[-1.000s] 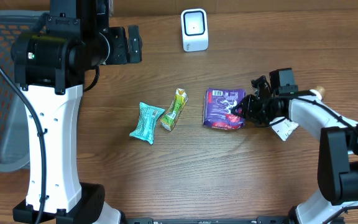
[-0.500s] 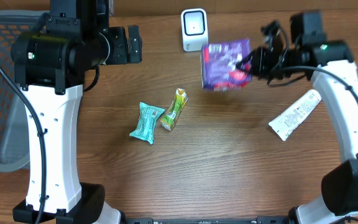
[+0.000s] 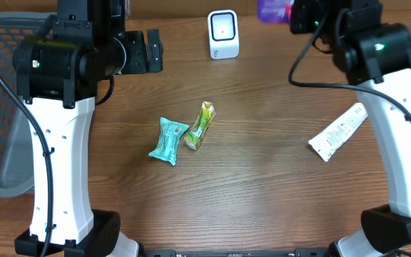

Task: Scan the item barcode

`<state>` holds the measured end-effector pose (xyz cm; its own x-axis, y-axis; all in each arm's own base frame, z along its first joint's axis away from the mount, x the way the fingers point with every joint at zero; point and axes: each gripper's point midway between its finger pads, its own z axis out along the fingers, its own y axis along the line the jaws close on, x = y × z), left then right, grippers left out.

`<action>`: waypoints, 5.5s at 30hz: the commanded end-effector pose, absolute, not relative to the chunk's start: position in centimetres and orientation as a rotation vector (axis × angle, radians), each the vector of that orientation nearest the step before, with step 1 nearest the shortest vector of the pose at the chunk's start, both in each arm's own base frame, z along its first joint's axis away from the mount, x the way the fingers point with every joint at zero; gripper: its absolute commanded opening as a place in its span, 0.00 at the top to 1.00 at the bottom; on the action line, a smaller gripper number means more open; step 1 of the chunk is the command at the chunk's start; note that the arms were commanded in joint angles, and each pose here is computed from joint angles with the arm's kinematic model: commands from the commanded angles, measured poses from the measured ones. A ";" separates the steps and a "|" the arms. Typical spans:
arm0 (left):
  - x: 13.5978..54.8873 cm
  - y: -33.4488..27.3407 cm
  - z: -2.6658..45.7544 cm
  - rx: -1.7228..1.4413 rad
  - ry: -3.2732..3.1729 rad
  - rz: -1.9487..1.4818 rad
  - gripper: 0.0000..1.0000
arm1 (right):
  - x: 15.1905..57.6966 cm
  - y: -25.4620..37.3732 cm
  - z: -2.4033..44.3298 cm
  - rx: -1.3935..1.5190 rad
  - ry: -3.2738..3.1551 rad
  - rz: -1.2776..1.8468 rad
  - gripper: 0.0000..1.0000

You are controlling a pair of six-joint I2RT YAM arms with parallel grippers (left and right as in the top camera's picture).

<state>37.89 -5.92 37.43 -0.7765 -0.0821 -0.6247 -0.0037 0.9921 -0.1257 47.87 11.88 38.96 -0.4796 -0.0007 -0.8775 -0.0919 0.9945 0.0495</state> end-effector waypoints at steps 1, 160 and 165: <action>38.1 -6.0 37.1 -0.066 2.465 -0.156 0.00 | 49.2 10.7 40.6 -0.083 1.964 -0.249 0.96; 36.5 6.4 39.1 -0.452 2.385 -0.004 0.00 | 42.4 28.8 6.9 -0.099 2.731 0.592 0.32; 36.6 6.4 39.0 -0.453 2.386 -0.006 0.01 | 42.1 29.5 4.6 -0.116 2.764 0.587 0.32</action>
